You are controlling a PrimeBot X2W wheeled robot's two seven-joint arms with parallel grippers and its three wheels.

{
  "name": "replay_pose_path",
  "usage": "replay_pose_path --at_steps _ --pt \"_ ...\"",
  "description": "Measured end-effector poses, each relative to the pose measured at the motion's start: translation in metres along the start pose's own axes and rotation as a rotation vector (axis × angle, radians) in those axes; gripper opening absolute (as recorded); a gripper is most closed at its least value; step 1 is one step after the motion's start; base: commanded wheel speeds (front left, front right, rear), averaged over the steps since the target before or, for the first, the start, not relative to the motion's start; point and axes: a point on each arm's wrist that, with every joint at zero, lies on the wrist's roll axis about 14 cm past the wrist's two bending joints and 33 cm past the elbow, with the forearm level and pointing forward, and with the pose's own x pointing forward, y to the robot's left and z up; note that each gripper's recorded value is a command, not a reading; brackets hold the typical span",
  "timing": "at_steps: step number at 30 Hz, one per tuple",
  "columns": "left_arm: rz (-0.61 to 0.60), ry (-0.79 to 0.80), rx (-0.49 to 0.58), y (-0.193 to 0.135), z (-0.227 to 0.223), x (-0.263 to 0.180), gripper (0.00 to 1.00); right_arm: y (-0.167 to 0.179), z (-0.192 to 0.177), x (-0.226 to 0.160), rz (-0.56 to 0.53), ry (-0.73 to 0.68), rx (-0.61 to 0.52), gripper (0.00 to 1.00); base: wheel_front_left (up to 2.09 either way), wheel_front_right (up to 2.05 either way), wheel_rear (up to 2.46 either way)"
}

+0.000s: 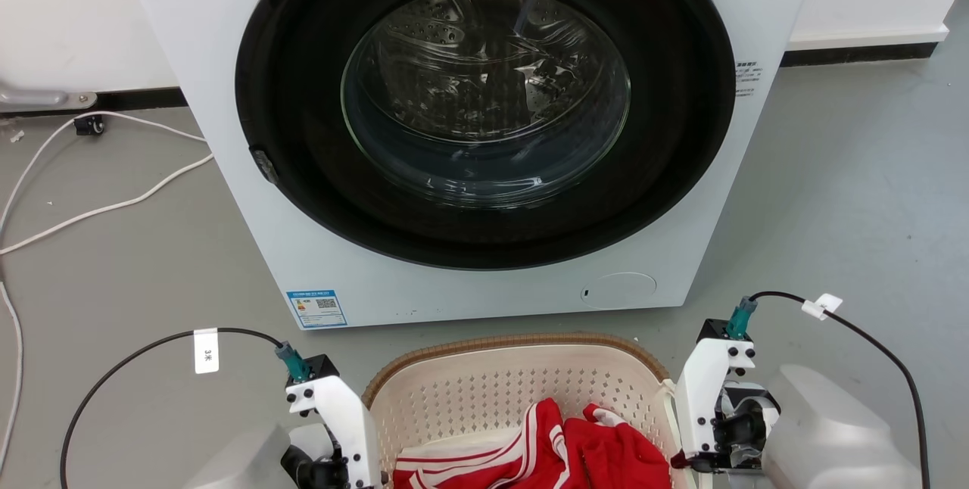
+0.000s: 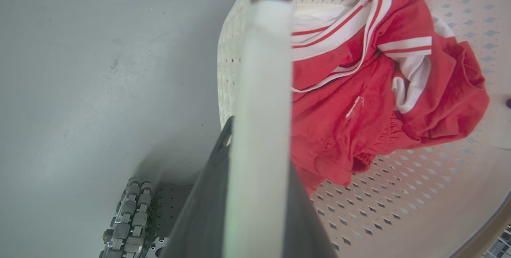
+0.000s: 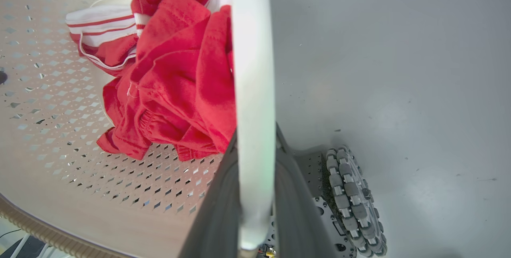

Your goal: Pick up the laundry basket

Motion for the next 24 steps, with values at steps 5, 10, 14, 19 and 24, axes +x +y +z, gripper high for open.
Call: replay_pose_path --at_steps 5,10,14,19,24 --pt "0.000 -0.001 0.000 -0.0002 -0.0004 0.0004 0.00 -0.0005 -0.0006 0.0001 0.000 0.001 0.002 0.00 0.00 0.00 0.00" --pt "-0.003 0.000 -0.004 -0.0008 -0.0006 0.0008 0.00 -0.0009 -0.0008 0.0002 0.000 0.001 0.005 0.00 0.00 0.00 0.00" --pt "-0.003 0.001 -0.003 -0.0008 -0.0010 0.0010 0.00 -0.0011 -0.0009 0.0003 0.001 0.001 0.008 0.00 0.00 0.00 0.00" --pt "-0.004 0.000 -0.005 -0.0008 -0.0011 0.0014 0.00 -0.0011 -0.0008 0.0005 0.002 0.001 0.010 0.00 0.00 0.00 0.00" --pt "-0.004 -0.002 -0.007 -0.0004 -0.0011 0.0018 0.00 -0.0013 -0.0011 0.0006 0.003 0.004 0.014 0.00 0.00 0.00 0.00"
